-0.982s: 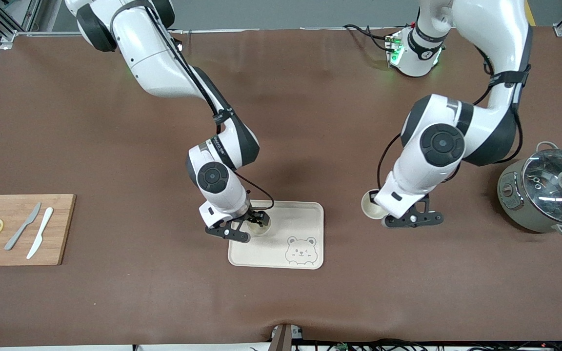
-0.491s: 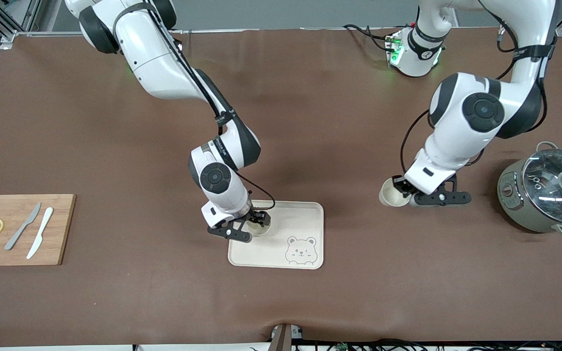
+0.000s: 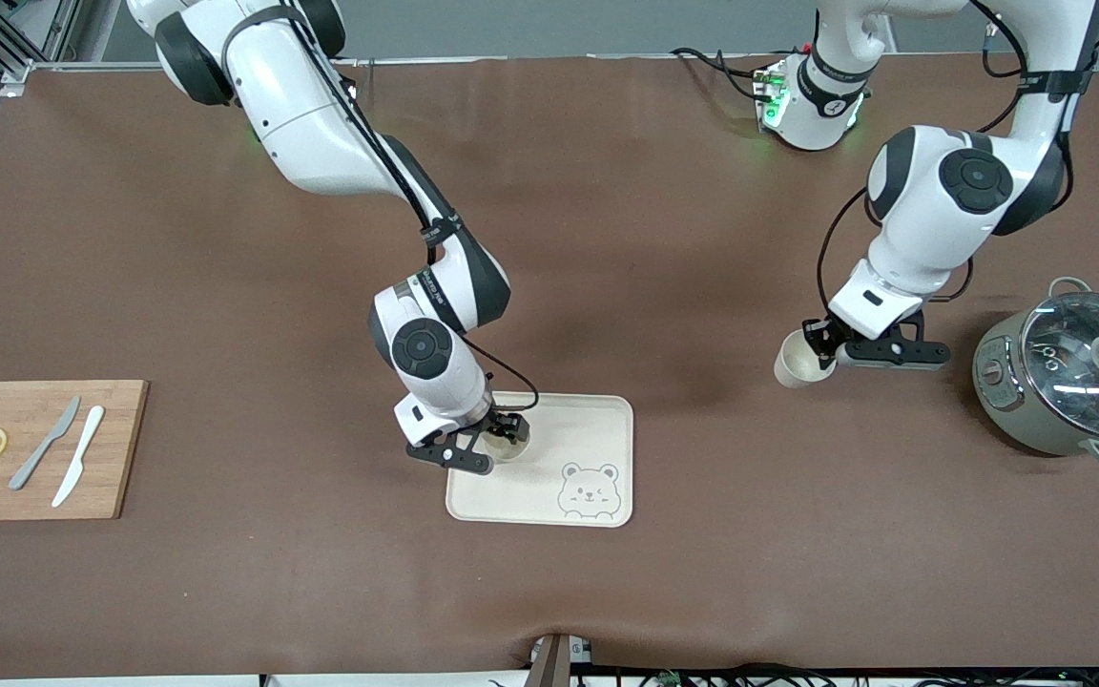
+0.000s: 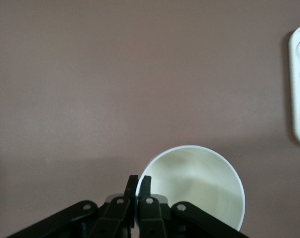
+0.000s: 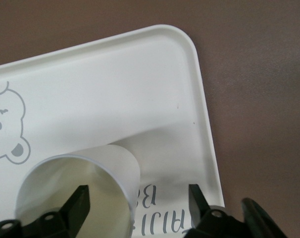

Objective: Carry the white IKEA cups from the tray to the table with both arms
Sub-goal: 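Carry the cup with the left gripper toward the steel pot, then carry the cup with the right gripper toward the cutting board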

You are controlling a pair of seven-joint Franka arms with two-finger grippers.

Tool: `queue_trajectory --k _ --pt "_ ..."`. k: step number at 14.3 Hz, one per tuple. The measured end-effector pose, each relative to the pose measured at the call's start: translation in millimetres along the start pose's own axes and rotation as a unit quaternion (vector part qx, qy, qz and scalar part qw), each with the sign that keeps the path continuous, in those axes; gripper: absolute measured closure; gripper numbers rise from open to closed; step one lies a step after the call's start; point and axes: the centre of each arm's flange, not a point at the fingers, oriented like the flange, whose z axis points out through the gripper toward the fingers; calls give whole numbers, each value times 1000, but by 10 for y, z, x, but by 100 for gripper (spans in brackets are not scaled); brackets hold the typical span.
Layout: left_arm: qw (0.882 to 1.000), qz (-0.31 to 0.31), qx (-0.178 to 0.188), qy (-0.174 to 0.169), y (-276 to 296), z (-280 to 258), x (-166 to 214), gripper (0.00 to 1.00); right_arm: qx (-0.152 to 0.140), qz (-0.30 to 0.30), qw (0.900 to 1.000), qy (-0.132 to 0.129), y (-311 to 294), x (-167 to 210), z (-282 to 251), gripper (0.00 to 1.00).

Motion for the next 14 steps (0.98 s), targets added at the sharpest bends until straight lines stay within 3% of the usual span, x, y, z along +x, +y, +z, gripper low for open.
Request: queue_trajectory --k 1,4,5,7,8,11,12,14 --pt "1000 7 1 4 -81 118 -125 95 0 0 1000 0 0 0 0 13" --pt "1000 24 6 -4 -311 318 -360 95 0 0 1000 0 1 1 1 40" --pt "1000 29 7 -7 -367 345 -393 95 0 0 1000 0 1 1 1 40" --pt "999 34 9 -11 -441 383 -444 95 0 0 1000 0 2 1 2 54" --pt "999 38 9 -12 -466 403 -473 95 0 0 1000 0 2 1 2 56" --pt "998 52 12 -19 -640 469 -566 95 0 0 1000 0 2 2 2 80" --pt "998 55 14 -23 -718 492 -595 95 0 -1 1000 0 2 2 2 80" --pt "998 56 15 -28 -831 543 -640 95 0 -1 1000 0 2 2 0 96"
